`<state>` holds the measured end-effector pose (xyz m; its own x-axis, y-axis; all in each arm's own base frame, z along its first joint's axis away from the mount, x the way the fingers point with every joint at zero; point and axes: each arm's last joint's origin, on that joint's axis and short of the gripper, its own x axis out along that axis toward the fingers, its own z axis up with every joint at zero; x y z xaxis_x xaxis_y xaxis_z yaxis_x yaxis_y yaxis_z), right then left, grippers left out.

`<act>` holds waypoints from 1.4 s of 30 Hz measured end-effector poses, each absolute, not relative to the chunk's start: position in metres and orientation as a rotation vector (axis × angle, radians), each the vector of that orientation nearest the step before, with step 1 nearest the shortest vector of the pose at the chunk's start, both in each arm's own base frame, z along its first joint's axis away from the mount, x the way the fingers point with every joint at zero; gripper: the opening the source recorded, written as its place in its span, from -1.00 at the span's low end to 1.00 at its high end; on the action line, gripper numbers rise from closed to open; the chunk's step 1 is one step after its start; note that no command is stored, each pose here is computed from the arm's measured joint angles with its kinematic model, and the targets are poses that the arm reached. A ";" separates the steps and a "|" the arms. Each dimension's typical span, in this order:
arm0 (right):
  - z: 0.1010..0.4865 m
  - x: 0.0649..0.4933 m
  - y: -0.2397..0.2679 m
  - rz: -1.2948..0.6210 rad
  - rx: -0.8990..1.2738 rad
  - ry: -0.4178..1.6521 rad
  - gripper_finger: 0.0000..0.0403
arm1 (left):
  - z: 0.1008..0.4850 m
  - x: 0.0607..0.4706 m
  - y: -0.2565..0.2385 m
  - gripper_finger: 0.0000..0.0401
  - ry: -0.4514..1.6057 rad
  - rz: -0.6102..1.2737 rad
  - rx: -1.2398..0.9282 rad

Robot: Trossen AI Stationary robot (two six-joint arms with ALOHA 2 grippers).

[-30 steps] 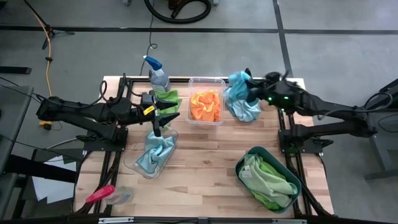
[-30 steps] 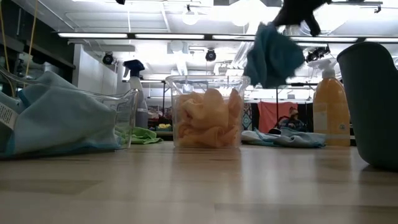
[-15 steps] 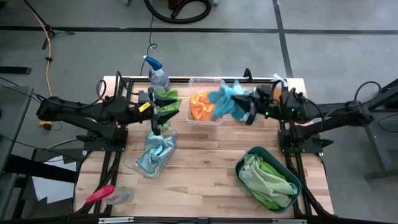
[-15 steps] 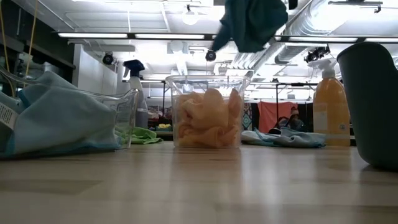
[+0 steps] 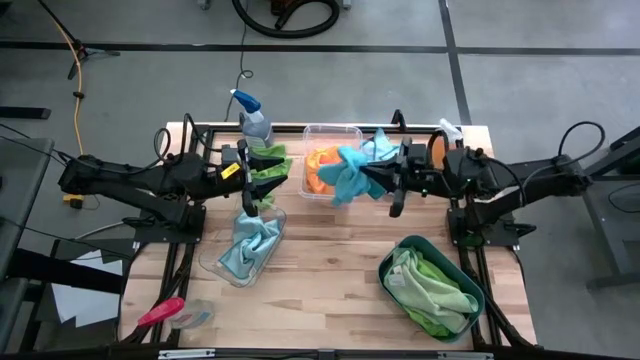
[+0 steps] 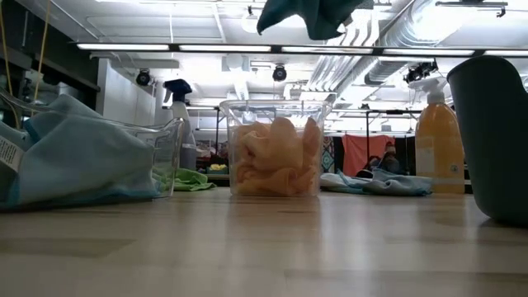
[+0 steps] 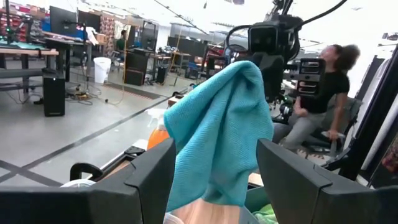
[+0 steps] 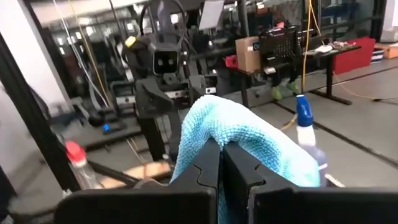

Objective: Sort microfiber towel by color & place in baskets
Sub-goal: Put the blue microfiber towel into the bottom transparent bin

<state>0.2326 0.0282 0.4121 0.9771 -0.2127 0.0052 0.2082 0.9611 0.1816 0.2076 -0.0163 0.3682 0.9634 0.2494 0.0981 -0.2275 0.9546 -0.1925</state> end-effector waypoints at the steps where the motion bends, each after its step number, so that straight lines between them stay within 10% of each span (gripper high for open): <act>1: 0.415 0.234 0.028 -0.213 0.167 -0.011 -1.00 | 0.368 0.208 -0.016 0.06 -0.122 0.243 -0.181; 42: 0.405 0.269 0.039 -0.045 0.142 0.043 -1.00 | 0.390 0.283 -0.026 0.34 -0.058 0.112 -0.164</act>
